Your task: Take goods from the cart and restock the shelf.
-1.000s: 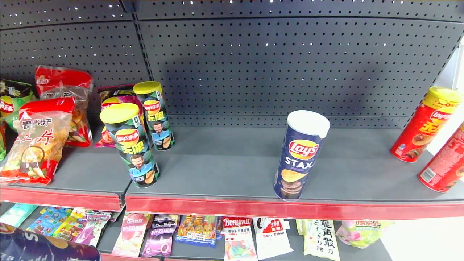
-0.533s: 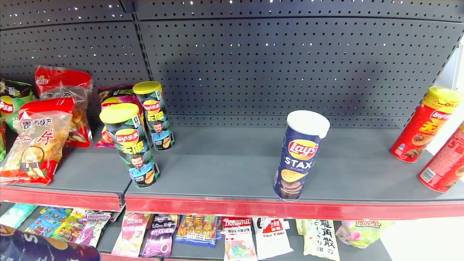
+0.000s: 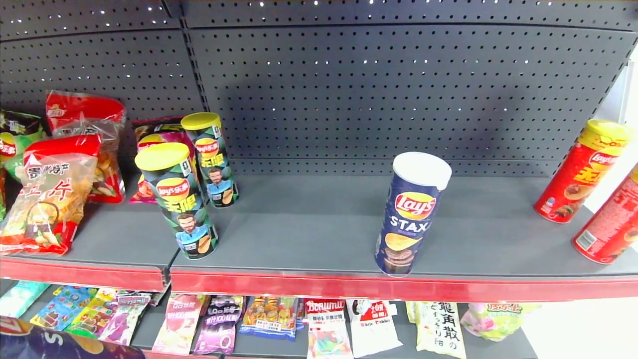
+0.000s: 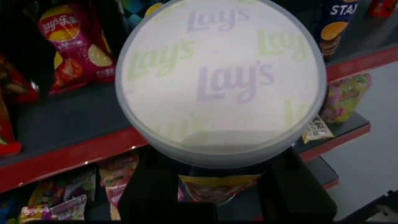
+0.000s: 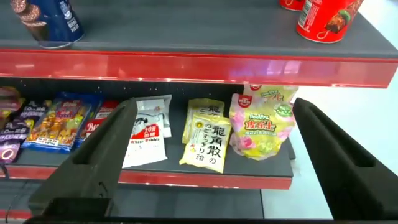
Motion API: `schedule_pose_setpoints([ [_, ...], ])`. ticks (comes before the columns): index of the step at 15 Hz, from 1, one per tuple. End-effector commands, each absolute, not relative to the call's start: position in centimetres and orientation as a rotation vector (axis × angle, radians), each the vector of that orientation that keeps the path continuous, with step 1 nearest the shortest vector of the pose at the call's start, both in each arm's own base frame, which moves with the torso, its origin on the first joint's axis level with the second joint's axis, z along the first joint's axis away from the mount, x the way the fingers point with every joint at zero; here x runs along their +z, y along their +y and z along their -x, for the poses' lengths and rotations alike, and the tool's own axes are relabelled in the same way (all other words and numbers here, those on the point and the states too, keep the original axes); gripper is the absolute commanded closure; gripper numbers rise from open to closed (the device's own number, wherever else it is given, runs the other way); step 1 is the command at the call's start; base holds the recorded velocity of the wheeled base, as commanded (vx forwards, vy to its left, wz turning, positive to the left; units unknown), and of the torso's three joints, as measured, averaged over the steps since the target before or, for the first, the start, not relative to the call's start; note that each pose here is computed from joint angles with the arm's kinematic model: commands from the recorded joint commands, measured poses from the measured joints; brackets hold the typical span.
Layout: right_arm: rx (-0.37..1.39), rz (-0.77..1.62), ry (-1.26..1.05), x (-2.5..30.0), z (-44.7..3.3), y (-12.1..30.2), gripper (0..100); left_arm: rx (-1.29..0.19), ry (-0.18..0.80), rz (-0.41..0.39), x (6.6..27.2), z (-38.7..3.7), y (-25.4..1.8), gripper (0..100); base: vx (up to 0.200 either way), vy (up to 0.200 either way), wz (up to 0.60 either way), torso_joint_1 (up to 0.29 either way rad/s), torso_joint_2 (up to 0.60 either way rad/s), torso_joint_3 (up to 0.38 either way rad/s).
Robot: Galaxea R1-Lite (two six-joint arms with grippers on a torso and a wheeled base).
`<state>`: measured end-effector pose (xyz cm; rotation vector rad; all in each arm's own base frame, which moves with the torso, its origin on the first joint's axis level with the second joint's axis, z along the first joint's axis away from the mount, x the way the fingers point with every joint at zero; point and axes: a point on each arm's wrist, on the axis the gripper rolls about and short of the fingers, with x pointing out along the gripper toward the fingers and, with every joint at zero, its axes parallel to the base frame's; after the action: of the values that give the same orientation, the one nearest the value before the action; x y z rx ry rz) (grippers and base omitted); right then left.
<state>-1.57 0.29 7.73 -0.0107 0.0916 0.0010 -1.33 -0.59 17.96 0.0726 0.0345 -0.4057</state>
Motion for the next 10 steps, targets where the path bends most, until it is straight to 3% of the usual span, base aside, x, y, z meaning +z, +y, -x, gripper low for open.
schedule_pose_setpoints([
  [1, 0.001, 0.008, 0.098, 7.7, 1.5, 0.3, 0, -0.407, 0.042, -0.072, 18.0, 1.2, -0.6, 100, 0.000, 0.000, -0.60, -0.007, 0.00, -0.002],
  [5, 0.001, 0.009, 0.098, 7.7, 1.5, 0.3, 0, -0.435, 0.051, -0.068, 18.1, 1.0, -0.7, 100, 0.000, 0.000, -0.60, 0.004, 0.00, 0.002],
  [8, 0.001, 0.009, 0.098, 7.7, 1.5, 0.3, 0, -0.447, 0.062, -0.066, 18.9, 0.2, -0.8, 100, 0.000, 0.000, 0.00, 0.000, 0.00, 0.000],
  [10, -0.001, 0.002, 0.096, 7.7, 1.5, 0.3, 0, -0.447, 0.074, -0.053, 20.4, -2.5, -1.0, 100, 0.000, 0.000, 0.00, 0.000, 0.00, 0.000],
])
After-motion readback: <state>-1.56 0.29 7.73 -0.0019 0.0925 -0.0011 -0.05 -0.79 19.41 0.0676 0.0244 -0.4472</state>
